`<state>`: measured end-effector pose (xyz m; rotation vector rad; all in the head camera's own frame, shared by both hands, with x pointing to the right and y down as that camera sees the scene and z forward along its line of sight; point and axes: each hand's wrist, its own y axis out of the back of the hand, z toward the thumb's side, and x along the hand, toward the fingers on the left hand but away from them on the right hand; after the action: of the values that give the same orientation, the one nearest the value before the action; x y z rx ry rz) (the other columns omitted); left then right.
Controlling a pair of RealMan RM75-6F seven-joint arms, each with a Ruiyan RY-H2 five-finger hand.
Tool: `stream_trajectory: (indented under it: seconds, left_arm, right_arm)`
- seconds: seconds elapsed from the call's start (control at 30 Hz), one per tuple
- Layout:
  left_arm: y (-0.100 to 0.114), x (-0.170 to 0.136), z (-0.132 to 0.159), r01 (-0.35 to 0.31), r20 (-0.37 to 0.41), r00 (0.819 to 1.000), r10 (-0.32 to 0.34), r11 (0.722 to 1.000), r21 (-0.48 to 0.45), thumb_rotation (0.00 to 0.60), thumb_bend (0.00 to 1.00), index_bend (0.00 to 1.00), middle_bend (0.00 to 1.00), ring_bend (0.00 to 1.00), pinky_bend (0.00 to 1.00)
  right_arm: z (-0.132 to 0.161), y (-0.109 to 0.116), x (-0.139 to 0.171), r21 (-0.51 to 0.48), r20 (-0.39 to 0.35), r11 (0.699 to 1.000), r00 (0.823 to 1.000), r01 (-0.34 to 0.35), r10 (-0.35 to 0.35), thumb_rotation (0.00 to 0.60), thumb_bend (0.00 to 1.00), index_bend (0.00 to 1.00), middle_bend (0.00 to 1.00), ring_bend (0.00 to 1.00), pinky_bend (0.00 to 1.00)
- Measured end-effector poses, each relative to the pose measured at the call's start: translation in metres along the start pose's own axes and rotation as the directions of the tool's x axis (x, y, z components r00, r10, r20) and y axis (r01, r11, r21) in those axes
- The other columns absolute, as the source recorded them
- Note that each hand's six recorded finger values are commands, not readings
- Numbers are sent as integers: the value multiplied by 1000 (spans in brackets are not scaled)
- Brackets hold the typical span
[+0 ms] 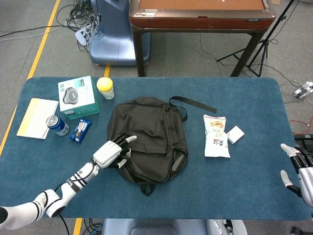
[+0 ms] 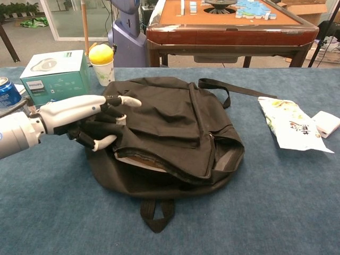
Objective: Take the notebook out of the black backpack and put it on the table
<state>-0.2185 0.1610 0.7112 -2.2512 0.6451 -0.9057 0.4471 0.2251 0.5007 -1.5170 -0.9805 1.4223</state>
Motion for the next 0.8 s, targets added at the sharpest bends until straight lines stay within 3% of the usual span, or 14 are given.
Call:
stream_trajectory:
  seconds: [0.17,0.27,0.4,0.57,0.8]
  left_arm:
    - [12,10,7,-65,-43,997,61,993,-96,600,518,704,302,222,80]
    - [20,17,9,-102,-84,992,90,983,-154,600,541,720,340,262,99]
    - [32,27,7,-158,-151,980,129,966,-202,600,567,734,420,346,205]
    - [44,39,3,-215,-231,960,161,948,-236,600,579,745,539,453,289]
    - [54,56,2,-264,-309,933,184,934,-239,600,580,745,554,469,299]
  right_arm:
    - [8,-4,-1,2,-38,1000,999,-20,20,600,408,164,235,161,252]
    - [15,-7,-2,2,-72,999,997,-37,37,600,407,164,235,161,252]
    - [28,-11,-3,-2,-125,998,990,-62,61,600,408,164,235,161,252]
    - [48,-20,-5,5,-214,993,970,-115,114,600,407,164,235,161,252]
    - [77,-31,-8,12,-321,985,932,-175,169,600,407,164,236,161,252]
